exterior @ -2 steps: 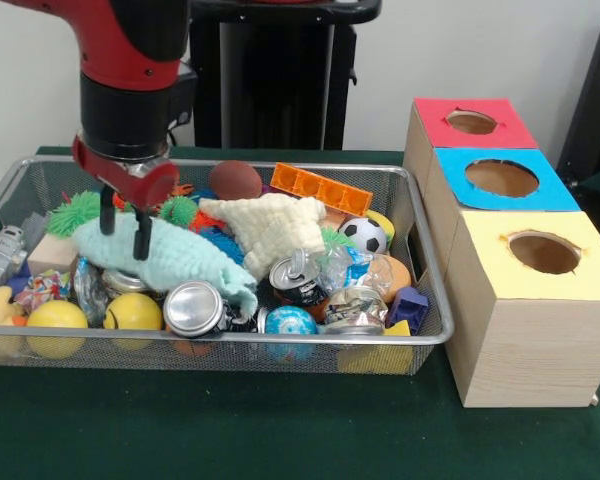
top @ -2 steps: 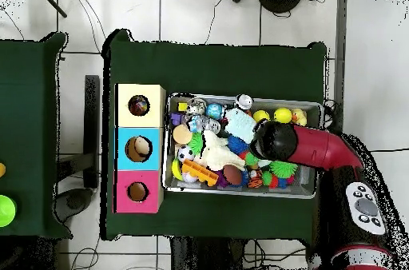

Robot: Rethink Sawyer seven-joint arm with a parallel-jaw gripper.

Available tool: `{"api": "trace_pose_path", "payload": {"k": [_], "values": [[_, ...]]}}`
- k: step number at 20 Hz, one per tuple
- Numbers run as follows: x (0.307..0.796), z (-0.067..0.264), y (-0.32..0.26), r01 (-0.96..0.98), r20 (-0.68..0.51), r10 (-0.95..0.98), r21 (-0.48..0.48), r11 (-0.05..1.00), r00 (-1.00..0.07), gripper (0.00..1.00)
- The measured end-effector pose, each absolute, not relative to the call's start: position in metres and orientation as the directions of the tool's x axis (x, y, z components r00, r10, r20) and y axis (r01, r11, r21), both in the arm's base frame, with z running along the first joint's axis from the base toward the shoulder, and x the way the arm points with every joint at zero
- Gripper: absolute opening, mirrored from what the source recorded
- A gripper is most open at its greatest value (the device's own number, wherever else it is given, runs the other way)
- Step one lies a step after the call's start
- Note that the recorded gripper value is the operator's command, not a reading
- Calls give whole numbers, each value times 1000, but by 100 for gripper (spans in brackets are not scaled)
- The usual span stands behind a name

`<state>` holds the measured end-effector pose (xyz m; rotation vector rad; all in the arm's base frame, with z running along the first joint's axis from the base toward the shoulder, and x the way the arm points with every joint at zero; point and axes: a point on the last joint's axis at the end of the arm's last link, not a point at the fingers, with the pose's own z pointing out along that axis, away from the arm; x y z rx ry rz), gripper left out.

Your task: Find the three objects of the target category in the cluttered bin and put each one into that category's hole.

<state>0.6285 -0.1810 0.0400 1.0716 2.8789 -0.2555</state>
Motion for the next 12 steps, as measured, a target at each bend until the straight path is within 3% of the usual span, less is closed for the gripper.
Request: {"api": "trace_pose_path", "payload": {"k": [12], "values": [[647,69,-209,679,-135,666,-146,719,-734,100]]}}
